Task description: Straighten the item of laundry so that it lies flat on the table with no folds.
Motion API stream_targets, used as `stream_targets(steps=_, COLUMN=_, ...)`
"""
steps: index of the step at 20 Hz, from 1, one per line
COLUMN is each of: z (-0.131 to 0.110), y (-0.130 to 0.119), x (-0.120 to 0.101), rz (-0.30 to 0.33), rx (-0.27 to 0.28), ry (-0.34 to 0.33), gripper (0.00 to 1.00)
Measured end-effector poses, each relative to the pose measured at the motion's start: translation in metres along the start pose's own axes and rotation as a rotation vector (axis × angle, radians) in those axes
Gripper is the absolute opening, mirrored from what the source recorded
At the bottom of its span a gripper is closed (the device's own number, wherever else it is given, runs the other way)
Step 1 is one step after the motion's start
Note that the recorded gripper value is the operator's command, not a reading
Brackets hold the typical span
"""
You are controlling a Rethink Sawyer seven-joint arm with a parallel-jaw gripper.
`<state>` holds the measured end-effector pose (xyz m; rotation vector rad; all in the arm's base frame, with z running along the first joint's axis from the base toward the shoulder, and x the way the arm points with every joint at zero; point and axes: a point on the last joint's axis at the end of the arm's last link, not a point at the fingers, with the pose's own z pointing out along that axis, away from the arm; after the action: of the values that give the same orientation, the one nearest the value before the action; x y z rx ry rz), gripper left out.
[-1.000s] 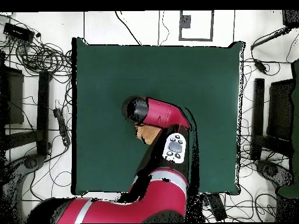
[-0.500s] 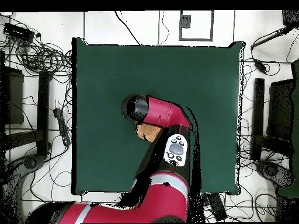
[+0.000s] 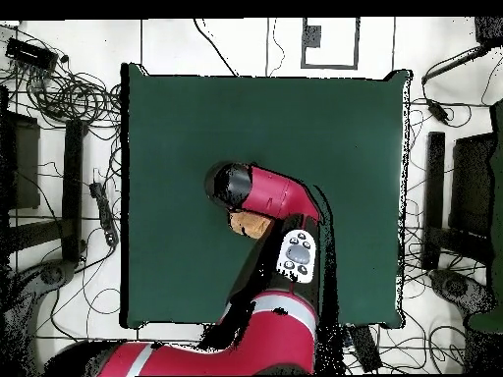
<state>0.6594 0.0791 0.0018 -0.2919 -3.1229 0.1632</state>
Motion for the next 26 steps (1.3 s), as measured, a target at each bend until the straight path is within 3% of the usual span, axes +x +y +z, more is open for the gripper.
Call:
stream_targets(steps=10, z=0.005, y=-0.001, x=0.007, rz=0.027, rx=-0.009, ry=0.024, gripper=1.00)
stream_targets(steps=26, z=0.020, y=-0.002, x=0.005, rz=0.053, rx=-0.009, ry=-0.013, gripper=1.00)
